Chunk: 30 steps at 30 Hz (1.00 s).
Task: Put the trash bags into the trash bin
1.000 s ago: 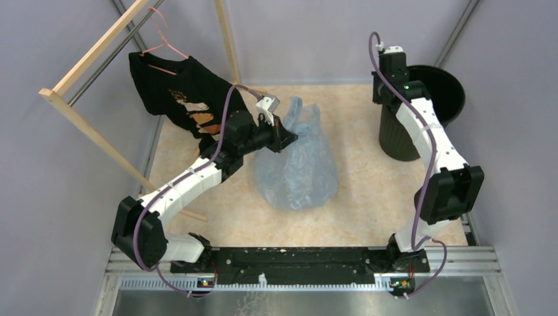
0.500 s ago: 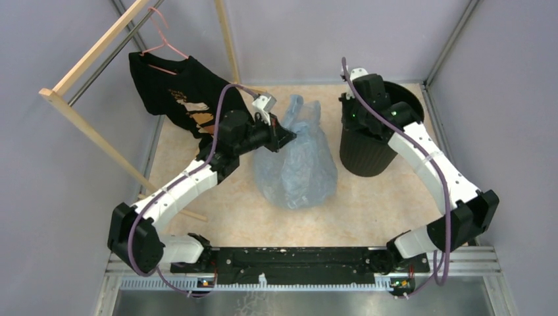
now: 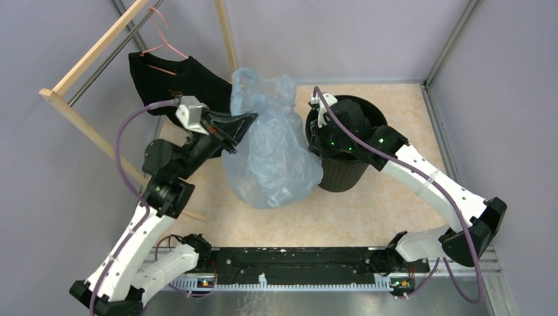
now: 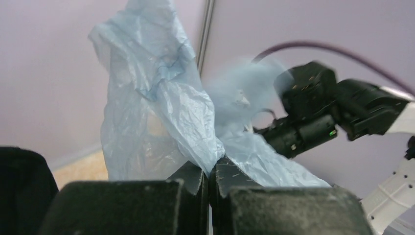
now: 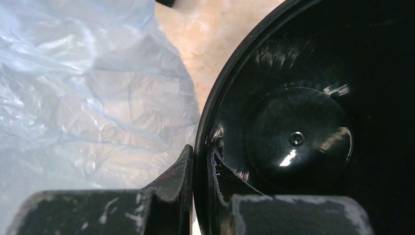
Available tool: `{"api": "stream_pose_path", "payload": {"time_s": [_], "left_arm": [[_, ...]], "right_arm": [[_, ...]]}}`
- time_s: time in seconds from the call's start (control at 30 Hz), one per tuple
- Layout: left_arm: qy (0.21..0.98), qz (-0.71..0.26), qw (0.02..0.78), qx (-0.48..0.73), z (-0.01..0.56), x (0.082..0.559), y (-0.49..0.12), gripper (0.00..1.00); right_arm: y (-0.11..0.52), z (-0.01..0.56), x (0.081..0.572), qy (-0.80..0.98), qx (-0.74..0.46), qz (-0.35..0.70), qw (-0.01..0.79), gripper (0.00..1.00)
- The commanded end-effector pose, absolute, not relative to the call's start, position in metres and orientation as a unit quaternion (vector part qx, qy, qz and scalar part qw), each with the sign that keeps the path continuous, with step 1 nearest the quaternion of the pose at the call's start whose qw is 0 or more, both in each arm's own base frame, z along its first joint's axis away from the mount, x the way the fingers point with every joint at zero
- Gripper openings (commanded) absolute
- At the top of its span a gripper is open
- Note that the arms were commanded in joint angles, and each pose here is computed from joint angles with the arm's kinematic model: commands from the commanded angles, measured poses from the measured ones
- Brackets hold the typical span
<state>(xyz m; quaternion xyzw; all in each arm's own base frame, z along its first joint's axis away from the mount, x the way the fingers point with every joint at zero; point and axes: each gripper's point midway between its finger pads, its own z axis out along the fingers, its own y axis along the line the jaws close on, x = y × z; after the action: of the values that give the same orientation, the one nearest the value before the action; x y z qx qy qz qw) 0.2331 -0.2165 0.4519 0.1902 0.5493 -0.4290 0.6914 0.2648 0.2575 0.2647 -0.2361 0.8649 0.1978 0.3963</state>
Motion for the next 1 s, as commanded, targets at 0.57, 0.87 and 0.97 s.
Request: {"api": "stream_pose_path", "payload": {"time_s": [0.57, 0.87, 0.97], "left_arm": [[0.325, -0.594, 0.706, 0.208, 0.623, 0.166, -0.220, 0.00], [0.295, -0.631, 0.678, 0.233, 0.658, 0.180, -0.347, 0.00], [0.303, -0.638, 0.675, 0.214, 0.656, 0.196, -0.374, 0.00]], "right_arm": [[0.158, 0.408, 0.224, 0.770, -0.104, 0.186, 0.602, 0.68], [0.101, 0.432, 0.171, 0.701, -0.060, 0.246, 0.667, 0.77], [0.100, 0.431, 0.158, 0.689, -0.062, 0.277, 0.667, 0.77]]}}
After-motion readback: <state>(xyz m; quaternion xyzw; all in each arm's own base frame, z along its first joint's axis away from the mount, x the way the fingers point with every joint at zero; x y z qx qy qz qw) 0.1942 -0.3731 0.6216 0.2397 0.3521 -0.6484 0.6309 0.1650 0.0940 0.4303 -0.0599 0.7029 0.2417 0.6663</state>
